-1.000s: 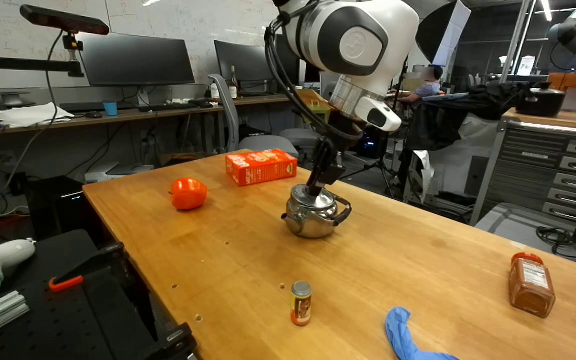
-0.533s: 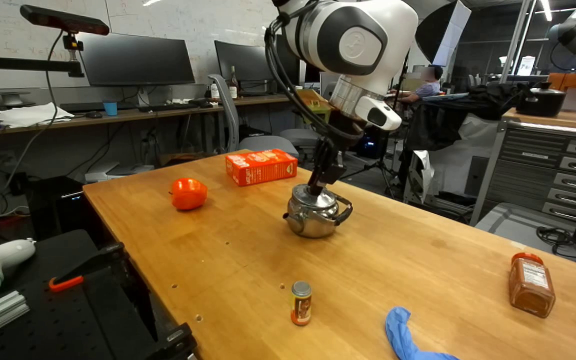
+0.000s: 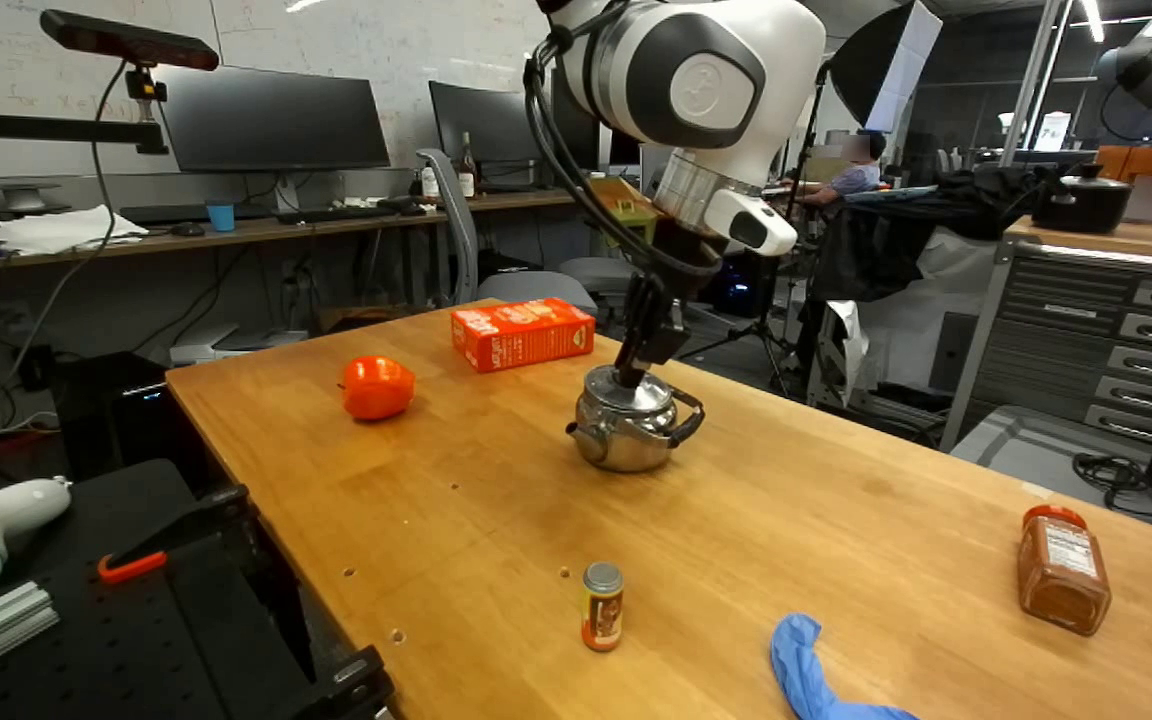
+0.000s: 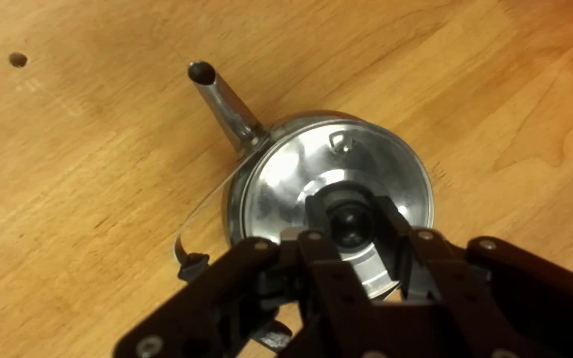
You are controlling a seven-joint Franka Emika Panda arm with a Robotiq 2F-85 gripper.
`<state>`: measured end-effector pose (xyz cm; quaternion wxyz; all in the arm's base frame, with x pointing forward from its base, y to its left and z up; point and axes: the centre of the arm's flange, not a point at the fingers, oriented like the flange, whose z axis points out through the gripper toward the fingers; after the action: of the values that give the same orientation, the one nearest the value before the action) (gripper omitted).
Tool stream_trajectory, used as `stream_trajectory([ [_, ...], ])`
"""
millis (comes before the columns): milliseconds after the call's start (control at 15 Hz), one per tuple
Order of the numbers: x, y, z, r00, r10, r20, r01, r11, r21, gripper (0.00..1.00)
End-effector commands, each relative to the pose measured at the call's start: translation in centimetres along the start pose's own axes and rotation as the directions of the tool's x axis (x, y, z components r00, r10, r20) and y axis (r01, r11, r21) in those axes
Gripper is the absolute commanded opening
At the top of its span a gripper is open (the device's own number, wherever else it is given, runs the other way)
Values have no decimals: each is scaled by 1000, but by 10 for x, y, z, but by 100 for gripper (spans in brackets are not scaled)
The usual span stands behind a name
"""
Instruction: Put the lid on top of the kettle.
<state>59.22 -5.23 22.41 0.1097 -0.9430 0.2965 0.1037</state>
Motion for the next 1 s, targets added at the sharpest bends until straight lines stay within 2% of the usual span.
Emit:
stream_trajectory([
  [0,-7,0,-6,1000,-4,-23,3,1000,-20,14],
  [933,0,8,3,999,2,-51,-6,997,-77,14],
])
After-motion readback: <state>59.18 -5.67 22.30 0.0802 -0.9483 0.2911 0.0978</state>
